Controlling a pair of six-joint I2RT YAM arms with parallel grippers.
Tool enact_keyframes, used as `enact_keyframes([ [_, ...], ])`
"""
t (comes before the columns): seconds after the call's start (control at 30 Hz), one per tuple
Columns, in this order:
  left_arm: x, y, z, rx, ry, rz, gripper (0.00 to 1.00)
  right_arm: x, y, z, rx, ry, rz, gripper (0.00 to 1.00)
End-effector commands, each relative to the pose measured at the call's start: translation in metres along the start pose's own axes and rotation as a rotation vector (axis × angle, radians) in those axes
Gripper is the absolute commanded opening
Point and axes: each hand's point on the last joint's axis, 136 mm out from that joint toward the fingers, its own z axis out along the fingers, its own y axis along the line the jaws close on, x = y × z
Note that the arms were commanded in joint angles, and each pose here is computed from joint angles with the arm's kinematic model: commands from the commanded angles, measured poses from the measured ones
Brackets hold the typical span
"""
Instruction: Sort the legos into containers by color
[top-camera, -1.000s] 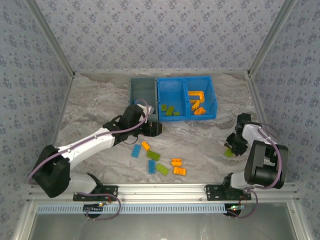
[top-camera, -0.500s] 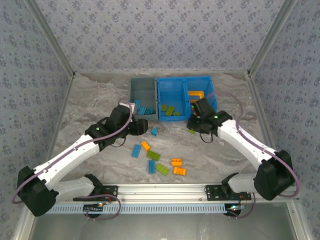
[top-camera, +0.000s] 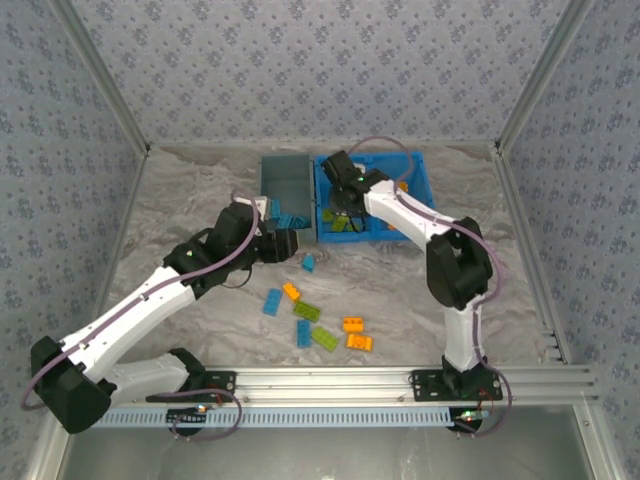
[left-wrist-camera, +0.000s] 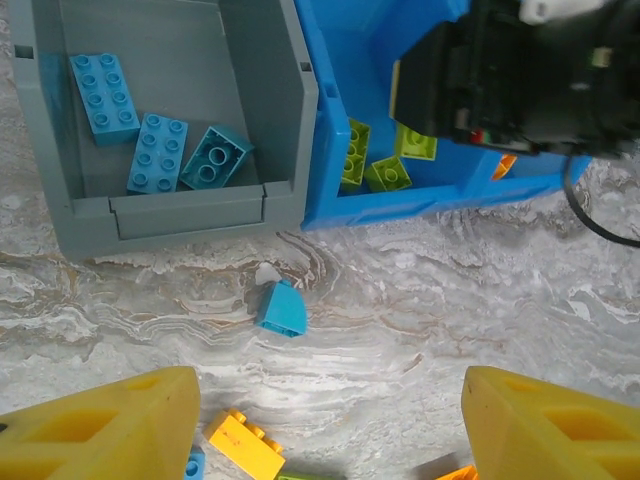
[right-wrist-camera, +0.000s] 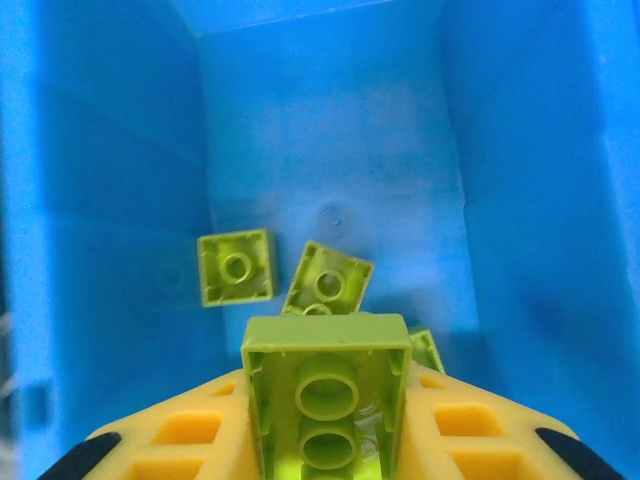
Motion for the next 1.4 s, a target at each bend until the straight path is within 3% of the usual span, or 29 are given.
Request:
enact_keyframes([
  [0.0,-0.004,-0.013,-0.004,0.031,0.014,-0.002,0.70,0.000,-0.018,0.011,0.116,0.035,-0.043,0.36],
  [0.27,0.030,-0.003,0.014,0.008,0.129,0.027,0.70,-0.005,-0.015,0.009,0.117,0.024,-0.023,0.58],
  [0.43,0.061,0.019,0.031,-0.097,0.248,-0.031,0.69,-0.023,-0.002,-0.048,0.070,-0.093,-0.051,0.59],
  [0.53,0.079,0.029,0.039,-0.162,0.306,-0.134,0.66,-0.023,0.004,-0.091,0.036,-0.181,-0.083,0.59],
  [0.7,0.104,0.034,0.047,-0.219,0.343,-0.280,0.64,0.009,0.008,-0.154,-0.070,-0.323,-0.171,0.59],
  [0.97,0.113,0.040,0.041,-0.254,0.307,-0.361,0.64,0.092,0.006,-0.209,-0.246,-0.427,-0.310,0.59],
  [1.07,0.106,0.037,0.043,-0.242,0.299,-0.298,0.66,0.116,0.003,-0.216,-0.280,-0.427,-0.321,0.59],
  [1.17,0.097,0.014,0.058,-0.151,0.331,-0.116,0.71,0.133,-0.002,-0.218,-0.296,-0.425,-0.311,0.60],
  [1.37,0.089,0.011,0.087,-0.189,0.403,0.222,0.77,0.150,-0.018,-0.227,-0.326,-0.422,-0.244,0.62],
])
